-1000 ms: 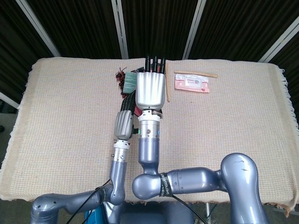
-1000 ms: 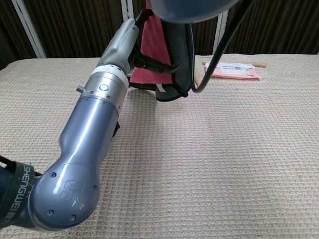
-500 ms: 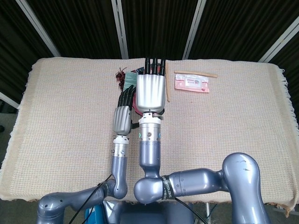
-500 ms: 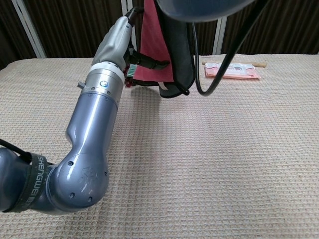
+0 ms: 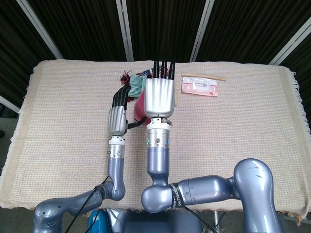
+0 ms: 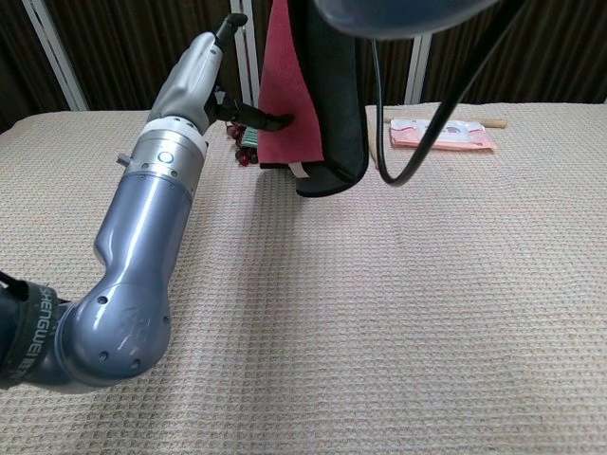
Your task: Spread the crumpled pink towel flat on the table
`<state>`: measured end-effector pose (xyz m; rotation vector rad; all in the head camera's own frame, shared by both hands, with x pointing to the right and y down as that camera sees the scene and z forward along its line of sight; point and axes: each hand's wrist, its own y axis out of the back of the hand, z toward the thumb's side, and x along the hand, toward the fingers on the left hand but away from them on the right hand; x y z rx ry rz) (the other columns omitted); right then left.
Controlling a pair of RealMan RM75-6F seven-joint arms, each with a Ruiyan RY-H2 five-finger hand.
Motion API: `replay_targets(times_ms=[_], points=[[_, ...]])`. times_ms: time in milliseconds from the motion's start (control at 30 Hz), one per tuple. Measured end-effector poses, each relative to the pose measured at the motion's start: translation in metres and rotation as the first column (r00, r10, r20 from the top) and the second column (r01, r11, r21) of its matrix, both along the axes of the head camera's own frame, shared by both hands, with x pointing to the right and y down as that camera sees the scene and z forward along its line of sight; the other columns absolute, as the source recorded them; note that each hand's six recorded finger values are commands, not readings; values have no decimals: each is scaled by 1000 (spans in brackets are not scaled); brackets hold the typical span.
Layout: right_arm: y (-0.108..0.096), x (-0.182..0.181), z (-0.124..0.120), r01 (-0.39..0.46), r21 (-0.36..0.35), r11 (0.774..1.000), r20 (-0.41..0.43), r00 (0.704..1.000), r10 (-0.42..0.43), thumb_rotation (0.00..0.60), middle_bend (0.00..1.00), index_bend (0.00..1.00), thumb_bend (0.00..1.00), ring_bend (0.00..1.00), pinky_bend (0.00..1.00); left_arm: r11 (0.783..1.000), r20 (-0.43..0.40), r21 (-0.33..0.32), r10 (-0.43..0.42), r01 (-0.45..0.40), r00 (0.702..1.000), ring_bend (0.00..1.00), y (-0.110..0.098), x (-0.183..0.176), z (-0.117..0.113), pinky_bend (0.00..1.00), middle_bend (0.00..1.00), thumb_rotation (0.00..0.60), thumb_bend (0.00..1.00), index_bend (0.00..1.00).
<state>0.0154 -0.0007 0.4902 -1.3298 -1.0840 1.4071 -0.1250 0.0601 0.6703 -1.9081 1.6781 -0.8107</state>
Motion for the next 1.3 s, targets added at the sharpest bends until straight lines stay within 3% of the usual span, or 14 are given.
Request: replay_targets(times_ms=[200, 500, 800, 1300], points=[[0, 0, -1, -5, 1, 1000, 4, 1000, 5, 600, 138, 565, 549, 0, 0, 998, 29, -15, 55, -55, 998, 0, 19, -6, 6, 0, 0, 600, 0, 0], [1, -1, -8, -2, 13, 1000, 6, 1000, 2, 600, 138, 565, 549, 0, 0, 995, 92, -80, 74, -67, 993, 0, 45, -27, 30, 0, 0, 600, 0, 0], [5, -4, -15, 8, 22, 1000, 10, 1000, -8, 600, 138, 565, 550, 0, 0, 996, 145, -43, 84, -78, 986, 0, 30, -29, 32, 0, 0, 600, 0, 0], [9, -10, -16, 21, 15, 1000, 19, 1000, -21, 600, 138, 565, 549, 0, 0, 995, 135, -14, 97, -96, 986, 0, 21, -9, 33, 0, 0, 600, 19, 0]])
